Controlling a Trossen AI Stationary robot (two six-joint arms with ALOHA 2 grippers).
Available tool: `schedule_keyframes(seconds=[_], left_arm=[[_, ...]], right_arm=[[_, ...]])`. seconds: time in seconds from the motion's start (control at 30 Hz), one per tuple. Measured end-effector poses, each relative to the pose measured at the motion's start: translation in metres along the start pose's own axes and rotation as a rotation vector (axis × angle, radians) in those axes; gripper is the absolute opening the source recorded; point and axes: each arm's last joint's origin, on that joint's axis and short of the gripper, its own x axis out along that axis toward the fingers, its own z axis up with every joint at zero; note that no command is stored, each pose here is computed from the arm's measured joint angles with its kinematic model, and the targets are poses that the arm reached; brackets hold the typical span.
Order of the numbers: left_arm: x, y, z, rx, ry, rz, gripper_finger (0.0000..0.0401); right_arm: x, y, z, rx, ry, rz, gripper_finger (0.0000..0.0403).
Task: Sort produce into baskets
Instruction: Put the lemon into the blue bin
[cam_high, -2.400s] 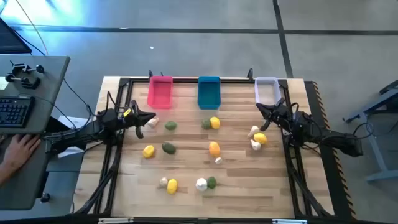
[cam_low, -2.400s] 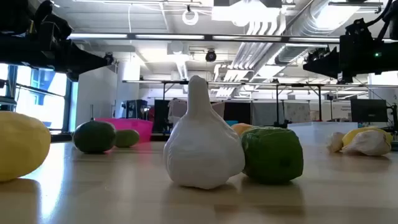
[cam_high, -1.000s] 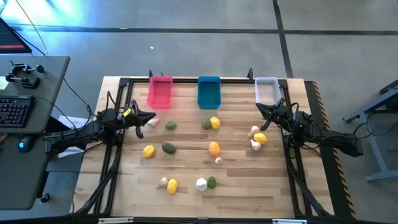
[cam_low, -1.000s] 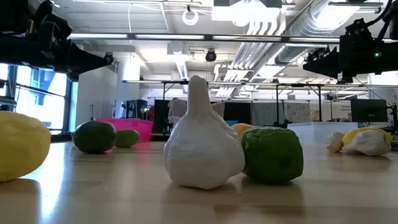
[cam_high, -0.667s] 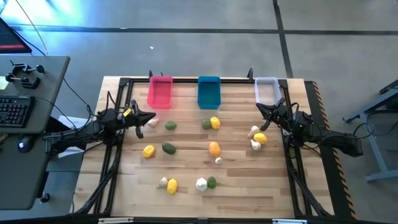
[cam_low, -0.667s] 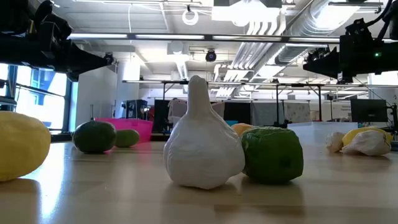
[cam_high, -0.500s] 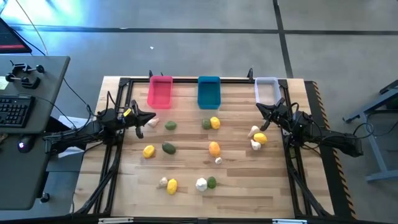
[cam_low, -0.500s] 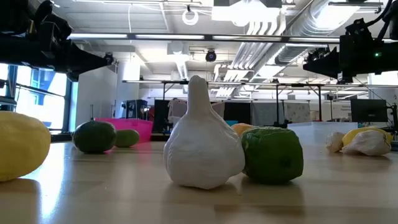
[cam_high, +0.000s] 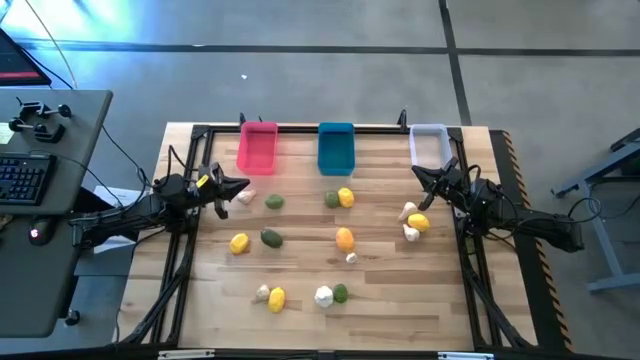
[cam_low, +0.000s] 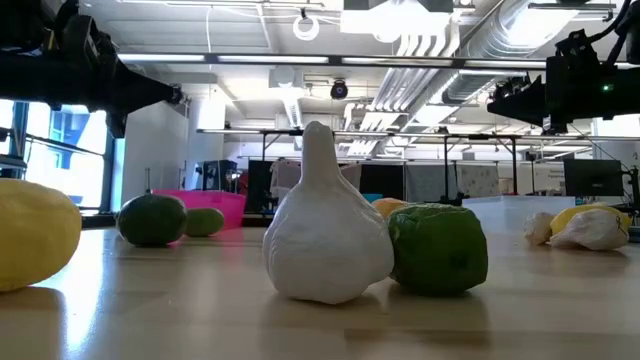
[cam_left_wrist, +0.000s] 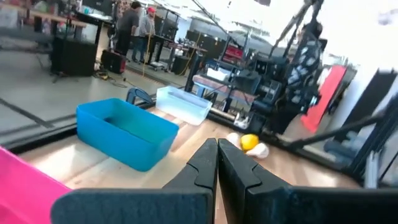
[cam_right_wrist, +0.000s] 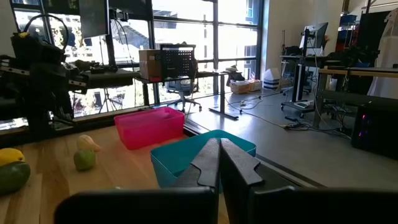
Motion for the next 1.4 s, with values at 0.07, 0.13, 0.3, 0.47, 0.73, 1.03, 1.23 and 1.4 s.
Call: schedule_keyframes(seconds=[0.07,0.13,0.3,0.47,0.73,1.03,1.23,1.4], left_arm=[[0.000,0.000,0.000,-0.051,-0.002,0.008,0.0000],[0.000,0.000,0.000,-0.083,-0.002,0.008,0.0000],[0.000,0.001,0.001,-0.082,-0.019,0.048,0.0000],[0.000,0.001,0.000,-0.081,-0.008,0.024,0.0000],[0.006,-0.006,0.009,-0.101,0.115,-0.048,0.0000],[0.032,-0.018,0.031,-0.042,0.271,-0.070,0.0000],[0.062,-0.018,0.032,-0.007,0.388,0.013,0.0000],[0.092,-0.018,0.027,-0.072,0.435,0.059,0.0000]], right_arm=[[0.000,0.000,0.000,0.000,0.000,0.000,0.0000],[0.000,0.000,0.000,0.000,-0.001,0.000,0.0000],[0.000,0.000,0.000,0.000,0.000,0.000,0.0000],[0.000,0.000,0.000,0.000,0.000,0.000,0.0000],[0.000,0.000,0.000,0.000,0.000,0.000,0.0000],[0.000,0.000,0.000,0.000,0.000,0.000,0.0000],[0.000,0.000,0.000,0.000,0.000,0.000,0.0000],[0.000,0.000,0.000,0.000,0.000,0.000,0.0000]])
